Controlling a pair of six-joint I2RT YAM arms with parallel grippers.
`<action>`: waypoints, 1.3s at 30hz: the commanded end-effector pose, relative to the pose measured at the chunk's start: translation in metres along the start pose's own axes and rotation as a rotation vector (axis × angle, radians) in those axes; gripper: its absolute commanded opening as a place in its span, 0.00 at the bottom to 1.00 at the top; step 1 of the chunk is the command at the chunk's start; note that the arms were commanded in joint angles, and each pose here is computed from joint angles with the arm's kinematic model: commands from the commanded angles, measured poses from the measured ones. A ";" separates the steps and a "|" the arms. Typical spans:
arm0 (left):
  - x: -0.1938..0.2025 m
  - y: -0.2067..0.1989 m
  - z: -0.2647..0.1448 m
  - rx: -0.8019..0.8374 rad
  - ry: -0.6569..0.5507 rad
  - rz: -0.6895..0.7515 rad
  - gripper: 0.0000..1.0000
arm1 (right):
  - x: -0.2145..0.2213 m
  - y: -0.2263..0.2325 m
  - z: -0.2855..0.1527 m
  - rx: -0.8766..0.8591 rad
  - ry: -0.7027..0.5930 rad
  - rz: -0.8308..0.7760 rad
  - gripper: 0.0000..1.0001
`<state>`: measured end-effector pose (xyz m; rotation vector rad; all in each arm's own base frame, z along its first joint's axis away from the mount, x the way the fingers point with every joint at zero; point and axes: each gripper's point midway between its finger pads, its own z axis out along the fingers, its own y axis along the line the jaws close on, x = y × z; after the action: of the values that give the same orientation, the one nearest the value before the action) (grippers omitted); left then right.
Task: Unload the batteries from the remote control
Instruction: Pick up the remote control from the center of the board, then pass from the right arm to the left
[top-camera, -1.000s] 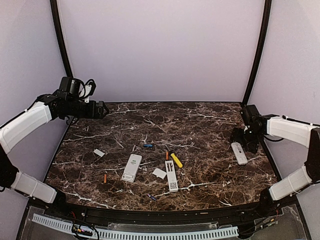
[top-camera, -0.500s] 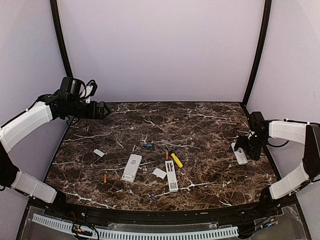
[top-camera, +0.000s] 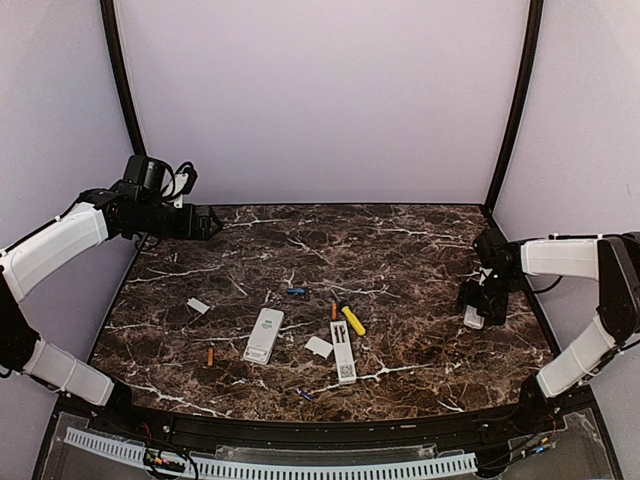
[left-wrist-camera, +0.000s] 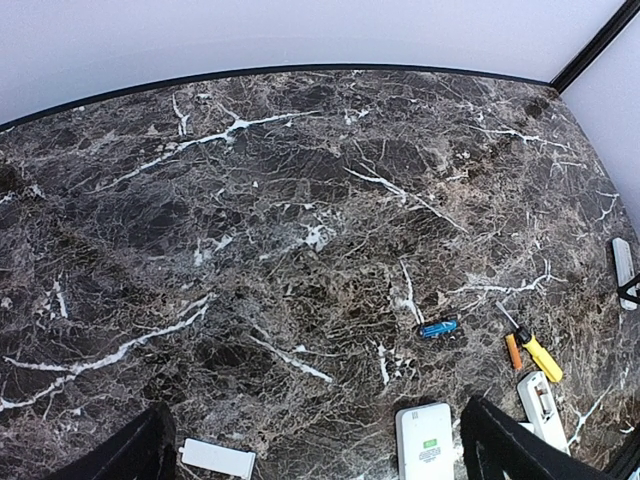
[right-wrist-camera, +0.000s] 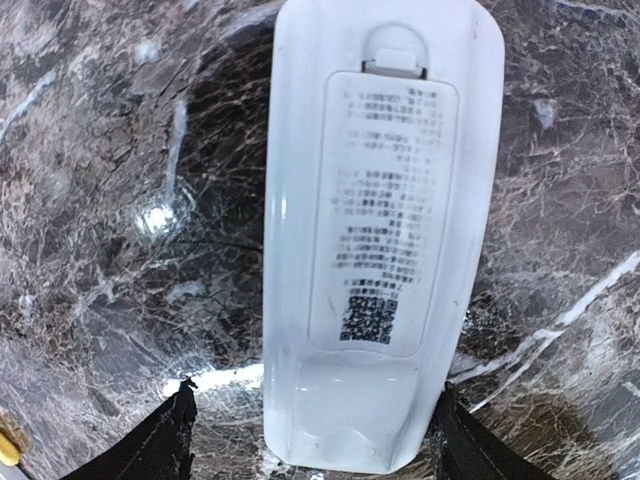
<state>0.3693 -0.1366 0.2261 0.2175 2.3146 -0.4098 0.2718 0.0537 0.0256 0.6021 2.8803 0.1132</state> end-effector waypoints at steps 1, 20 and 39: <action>0.004 -0.001 0.001 0.009 0.008 -0.002 0.98 | -0.005 -0.007 0.001 0.064 -0.007 0.008 0.76; 0.000 0.003 -0.007 -0.018 -0.023 -0.002 0.98 | -0.009 -0.006 -0.010 0.044 -0.062 -0.028 0.20; 0.007 -0.043 -0.014 0.224 -0.024 -0.049 0.94 | 0.026 0.129 -0.124 -0.463 -0.238 -0.487 0.00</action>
<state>0.3601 -0.1474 0.2297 0.2187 2.2810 -0.5135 0.2696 0.1235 0.1281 0.0659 2.6420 0.3969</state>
